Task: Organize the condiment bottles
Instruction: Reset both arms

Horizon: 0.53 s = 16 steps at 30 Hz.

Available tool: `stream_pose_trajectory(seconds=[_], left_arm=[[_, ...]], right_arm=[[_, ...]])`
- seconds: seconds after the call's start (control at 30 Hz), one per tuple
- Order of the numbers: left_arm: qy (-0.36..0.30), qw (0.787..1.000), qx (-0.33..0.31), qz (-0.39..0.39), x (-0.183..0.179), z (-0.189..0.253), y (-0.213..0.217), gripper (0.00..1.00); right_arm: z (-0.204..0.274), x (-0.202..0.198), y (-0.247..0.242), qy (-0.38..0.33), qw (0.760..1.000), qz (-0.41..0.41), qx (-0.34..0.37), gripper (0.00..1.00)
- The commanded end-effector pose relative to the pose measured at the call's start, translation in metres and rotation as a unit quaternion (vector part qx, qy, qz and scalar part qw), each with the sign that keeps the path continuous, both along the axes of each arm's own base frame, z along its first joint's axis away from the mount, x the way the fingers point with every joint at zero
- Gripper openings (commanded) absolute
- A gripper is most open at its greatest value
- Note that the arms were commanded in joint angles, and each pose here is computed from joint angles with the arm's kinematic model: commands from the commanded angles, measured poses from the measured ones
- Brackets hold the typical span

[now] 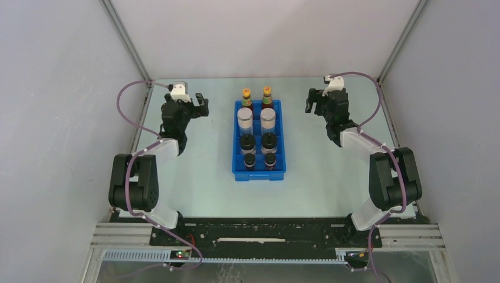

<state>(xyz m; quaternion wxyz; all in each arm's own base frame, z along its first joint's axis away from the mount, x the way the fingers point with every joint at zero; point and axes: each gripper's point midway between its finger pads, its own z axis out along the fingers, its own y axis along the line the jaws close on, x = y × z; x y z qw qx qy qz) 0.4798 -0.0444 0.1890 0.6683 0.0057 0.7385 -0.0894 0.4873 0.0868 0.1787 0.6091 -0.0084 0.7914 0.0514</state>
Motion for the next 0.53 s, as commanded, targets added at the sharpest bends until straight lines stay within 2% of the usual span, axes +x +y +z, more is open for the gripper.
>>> stream_pose_trajectory(seconds=[0.0, 0.27, 0.4, 0.5], left_arm=[[-0.044, 0.999, -0.011, -0.008, 0.01, 0.033, -0.002, 1.0], [-0.046, 0.999, -0.012, -0.008, 0.009, 0.035, -0.002, 0.99], [-0.047, 0.999, -0.014, -0.01, 0.008, 0.036, -0.003, 0.99], [-0.05, 0.999, -0.016, -0.012, 0.008, 0.038, -0.004, 0.99]], right_arm=[[0.024, 0.01, -0.001, -0.031, 0.999, -0.016, 0.011, 0.9], [0.023, 0.009, 0.0, -0.029, 0.999, -0.022, 0.014, 0.9], [0.023, 0.01, -0.008, -0.02, 0.998, -0.051, 0.029, 0.86], [0.026, 0.01, -0.012, -0.021, 0.997, -0.065, 0.043, 0.91]])
